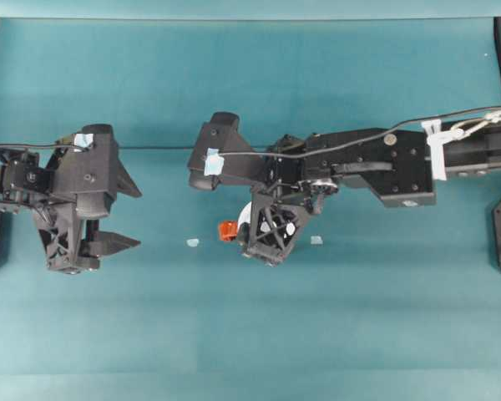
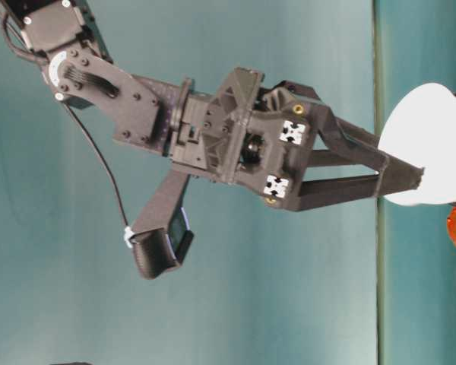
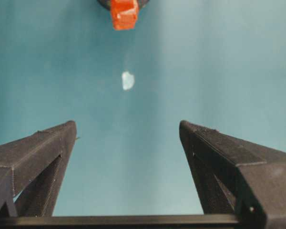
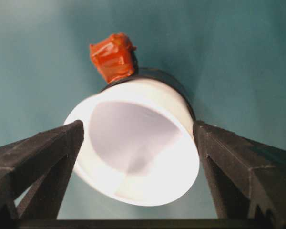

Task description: Put the paper cup into the moved red handle cup holder.

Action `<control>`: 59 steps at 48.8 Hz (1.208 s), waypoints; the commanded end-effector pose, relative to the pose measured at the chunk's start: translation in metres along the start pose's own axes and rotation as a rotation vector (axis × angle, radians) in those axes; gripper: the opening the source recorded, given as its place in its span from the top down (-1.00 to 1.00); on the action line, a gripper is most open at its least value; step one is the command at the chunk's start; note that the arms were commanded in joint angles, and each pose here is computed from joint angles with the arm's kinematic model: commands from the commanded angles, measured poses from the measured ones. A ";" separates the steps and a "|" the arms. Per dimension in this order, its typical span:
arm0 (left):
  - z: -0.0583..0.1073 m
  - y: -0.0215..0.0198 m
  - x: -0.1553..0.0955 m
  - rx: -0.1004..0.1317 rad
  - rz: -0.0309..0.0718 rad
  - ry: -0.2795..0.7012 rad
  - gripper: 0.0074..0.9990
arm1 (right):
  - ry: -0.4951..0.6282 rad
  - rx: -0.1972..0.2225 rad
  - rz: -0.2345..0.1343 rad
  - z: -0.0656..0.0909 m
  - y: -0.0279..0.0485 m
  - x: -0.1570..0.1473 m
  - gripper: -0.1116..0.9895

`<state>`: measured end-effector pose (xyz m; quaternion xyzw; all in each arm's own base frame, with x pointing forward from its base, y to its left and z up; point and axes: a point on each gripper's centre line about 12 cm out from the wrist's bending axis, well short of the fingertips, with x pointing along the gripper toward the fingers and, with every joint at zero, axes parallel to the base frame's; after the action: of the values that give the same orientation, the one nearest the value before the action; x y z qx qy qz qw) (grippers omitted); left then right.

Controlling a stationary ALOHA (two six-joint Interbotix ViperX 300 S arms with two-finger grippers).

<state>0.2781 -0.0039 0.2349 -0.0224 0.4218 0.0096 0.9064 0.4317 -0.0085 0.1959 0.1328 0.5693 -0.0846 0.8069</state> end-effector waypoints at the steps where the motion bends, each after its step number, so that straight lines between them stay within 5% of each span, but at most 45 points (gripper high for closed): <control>1: 0.006 -0.0003 -0.003 0.000 -0.001 -0.025 -0.91 | -0.044 -0.003 0.014 0.006 0.0041 -0.020 -0.72; 18: 0.005 -0.0001 -0.004 0.002 0.000 -0.025 -0.91 | -0.025 -0.020 -0.009 -0.010 -0.0014 -0.075 -0.72; 34: 0.005 -0.0002 -0.005 0.001 -0.001 -0.026 -0.91 | -0.203 -0.032 0.049 -0.032 -0.0021 -0.128 -0.71; 59: 0.007 -0.0002 -0.014 0.007 -0.002 -0.048 -0.91 | -0.546 -0.037 0.152 -0.099 -0.0224 -0.159 -0.71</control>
<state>0.2753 -0.0034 0.2405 -0.0215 0.4142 0.0094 0.9099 0.2921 -0.0017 0.3029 0.1306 0.3413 -0.0489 0.9295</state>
